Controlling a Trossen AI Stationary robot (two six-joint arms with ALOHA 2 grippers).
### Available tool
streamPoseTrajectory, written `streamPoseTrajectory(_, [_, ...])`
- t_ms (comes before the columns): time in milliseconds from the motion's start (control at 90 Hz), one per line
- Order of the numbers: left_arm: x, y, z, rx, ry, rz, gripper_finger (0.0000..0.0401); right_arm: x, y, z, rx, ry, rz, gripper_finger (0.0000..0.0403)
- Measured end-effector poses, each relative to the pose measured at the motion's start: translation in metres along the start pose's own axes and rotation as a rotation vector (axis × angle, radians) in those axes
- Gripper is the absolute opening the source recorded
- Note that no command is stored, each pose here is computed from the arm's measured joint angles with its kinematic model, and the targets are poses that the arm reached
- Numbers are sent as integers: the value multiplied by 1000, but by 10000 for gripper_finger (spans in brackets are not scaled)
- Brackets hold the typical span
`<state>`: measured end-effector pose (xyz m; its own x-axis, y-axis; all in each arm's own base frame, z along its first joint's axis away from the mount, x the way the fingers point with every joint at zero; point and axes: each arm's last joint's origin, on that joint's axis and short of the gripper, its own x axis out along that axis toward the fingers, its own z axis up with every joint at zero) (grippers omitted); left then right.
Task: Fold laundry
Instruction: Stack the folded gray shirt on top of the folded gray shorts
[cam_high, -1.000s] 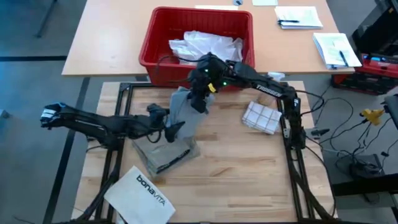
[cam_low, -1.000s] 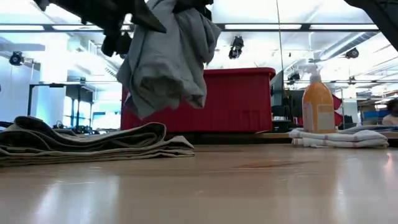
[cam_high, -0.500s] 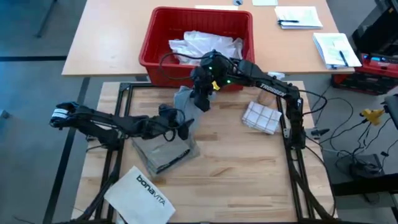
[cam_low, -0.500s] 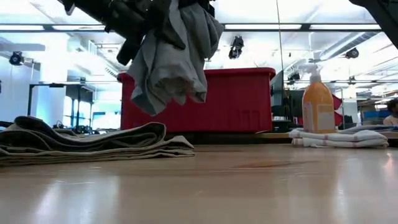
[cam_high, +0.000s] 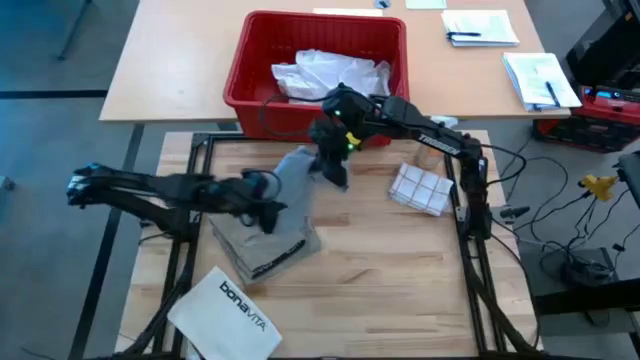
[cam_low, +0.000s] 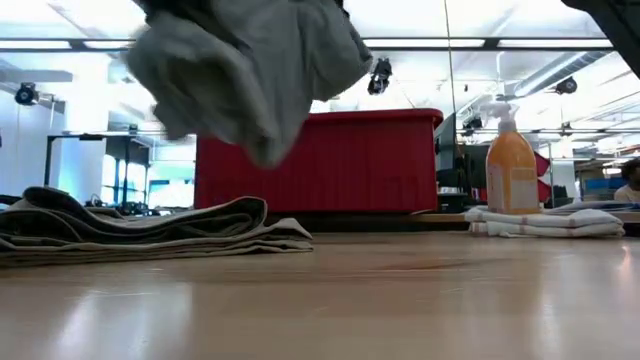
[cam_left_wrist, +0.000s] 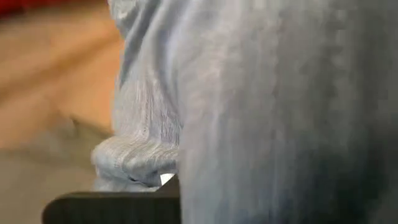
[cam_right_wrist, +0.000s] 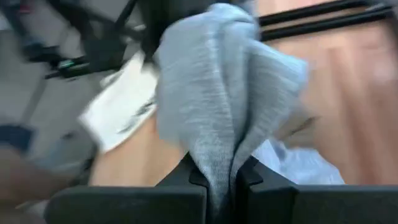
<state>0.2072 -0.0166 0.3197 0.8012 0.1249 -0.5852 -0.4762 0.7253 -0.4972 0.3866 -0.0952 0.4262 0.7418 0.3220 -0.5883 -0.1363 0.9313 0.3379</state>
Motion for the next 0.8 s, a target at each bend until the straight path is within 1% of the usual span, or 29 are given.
streamPoseTrajectory(89, [-22,1,1,-34,100,-48,11,11,6,-1,-2,16,108,0])
streamPoseTrajectory(178, [-36,1,2,-65,190,-109,11,29,16,0,-33,14,140,0])
streamPoseTrajectory(233, [-40,2,1,-83,262,-133,11,42,22,2,-31,2,155,0])
streamPoseTrajectory(344, [-41,5,-6,-99,375,-120,11,70,28,2,-7,6,217,0])
streamPoseTrajectory(433, [-39,8,-12,-73,466,-139,11,96,29,-4,-2,47,231,0])
streamPoseTrajectory(578, [-33,15,-23,30,559,-137,11,132,22,-15,12,101,238,0])
streamPoseTrajectory(678, [-29,23,-33,69,621,-140,11,144,12,-17,-6,79,176,0])
streamPoseTrajectory(800, [-21,38,-47,80,647,-115,11,155,2,-20,-41,24,167,0])
